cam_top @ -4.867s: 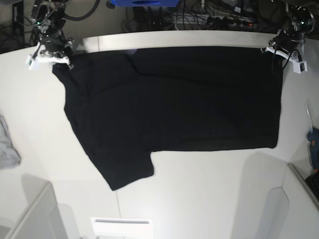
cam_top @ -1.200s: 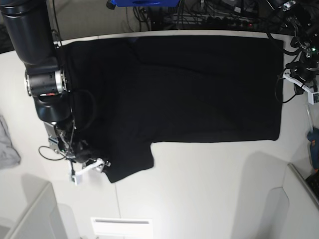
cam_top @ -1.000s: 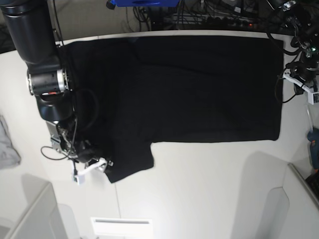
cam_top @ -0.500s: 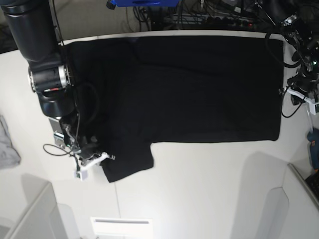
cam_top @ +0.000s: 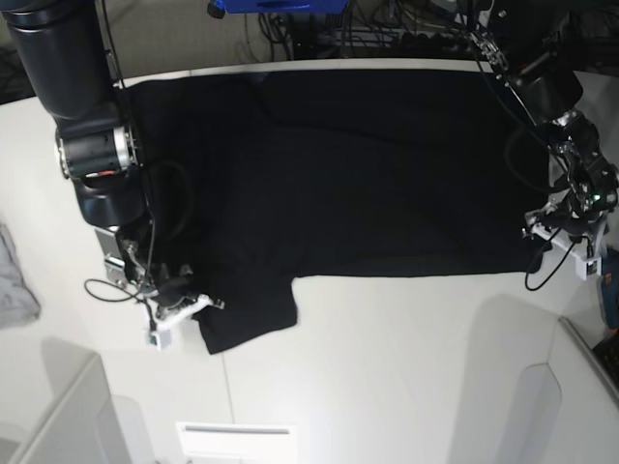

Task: Fold the T-shirt properly
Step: 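Move the left gripper to the other opposite corner and grasp both corners, then lift the grasped edge and fold it over onto the shirt's other edge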

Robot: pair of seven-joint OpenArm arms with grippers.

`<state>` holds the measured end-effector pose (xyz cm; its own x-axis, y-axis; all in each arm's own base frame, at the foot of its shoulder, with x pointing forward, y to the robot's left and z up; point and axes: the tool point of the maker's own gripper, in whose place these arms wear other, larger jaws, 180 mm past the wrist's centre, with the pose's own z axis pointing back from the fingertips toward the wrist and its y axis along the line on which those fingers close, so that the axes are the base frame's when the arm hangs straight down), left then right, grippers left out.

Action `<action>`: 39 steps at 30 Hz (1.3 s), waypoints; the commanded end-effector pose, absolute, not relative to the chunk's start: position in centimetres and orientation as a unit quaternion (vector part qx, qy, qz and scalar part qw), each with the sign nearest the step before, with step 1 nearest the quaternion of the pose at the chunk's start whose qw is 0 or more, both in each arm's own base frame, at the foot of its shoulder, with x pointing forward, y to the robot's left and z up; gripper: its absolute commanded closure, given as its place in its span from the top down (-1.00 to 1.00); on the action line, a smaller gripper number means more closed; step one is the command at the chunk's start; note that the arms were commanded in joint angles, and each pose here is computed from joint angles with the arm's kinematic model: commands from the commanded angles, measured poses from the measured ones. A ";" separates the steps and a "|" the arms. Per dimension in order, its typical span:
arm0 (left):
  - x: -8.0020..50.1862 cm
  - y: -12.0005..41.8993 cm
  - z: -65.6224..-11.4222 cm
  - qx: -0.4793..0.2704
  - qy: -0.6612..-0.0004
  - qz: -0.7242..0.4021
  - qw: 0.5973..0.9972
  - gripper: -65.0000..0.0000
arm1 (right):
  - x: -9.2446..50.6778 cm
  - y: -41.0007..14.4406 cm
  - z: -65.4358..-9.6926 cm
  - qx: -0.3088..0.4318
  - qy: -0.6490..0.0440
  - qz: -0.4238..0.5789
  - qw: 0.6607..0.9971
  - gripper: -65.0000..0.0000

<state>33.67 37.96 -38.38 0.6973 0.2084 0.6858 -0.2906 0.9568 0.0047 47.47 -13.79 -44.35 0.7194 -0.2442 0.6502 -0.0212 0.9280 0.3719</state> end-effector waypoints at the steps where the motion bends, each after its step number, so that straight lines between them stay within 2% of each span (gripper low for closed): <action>1: 35.2 39.1 -36.4 0.068 -0.397 0.135 0.906 0.45 | 47.4 -14.0 -44.4 0.171 -0.355 -0.052 0.918 -1.00; 11: 38.5 38.8 -39.0 0.059 -0.394 0.139 0.907 0.45 | 47.6 -14.1 -44.2 0.171 -0.357 -0.052 0.917 -1.00; 20: 39.8 35.9 -41.2 0.032 -0.372 0.110 0.921 0.42 | 47.7 -14.1 -44.1 0.171 -0.359 -0.051 0.916 -1.00; 22: 39.7 35.8 -41.3 0.032 -0.371 0.109 0.922 0.23 | 47.7 -14.2 -44.1 0.170 -0.359 -0.051 0.916 -1.00; 27: 39.6 35.6 -41.7 0.033 -0.366 0.105 0.924 -0.61 | 47.7 -14.3 -44.0 0.169 -0.360 -0.052 0.916 -1.00; 30: 39.4 35.6 -41.8 0.032 -0.365 0.106 0.924 -1.00 | 47.6 -14.3 -44.2 0.170 -0.360 -0.053 0.916 -1.00; 39: 39.3 36.1 -41.3 0.039 -0.369 0.103 0.923 -1.00 | 48.3 -13.7 -43.1 0.175 -0.382 -0.045 0.906 -1.00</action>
<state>39.20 35.44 -41.94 0.6989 0.1781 0.6927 -0.2229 0.9745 -0.0257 47.49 -13.40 -44.00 0.7055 -0.2358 0.6683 -0.0434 0.9269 0.3727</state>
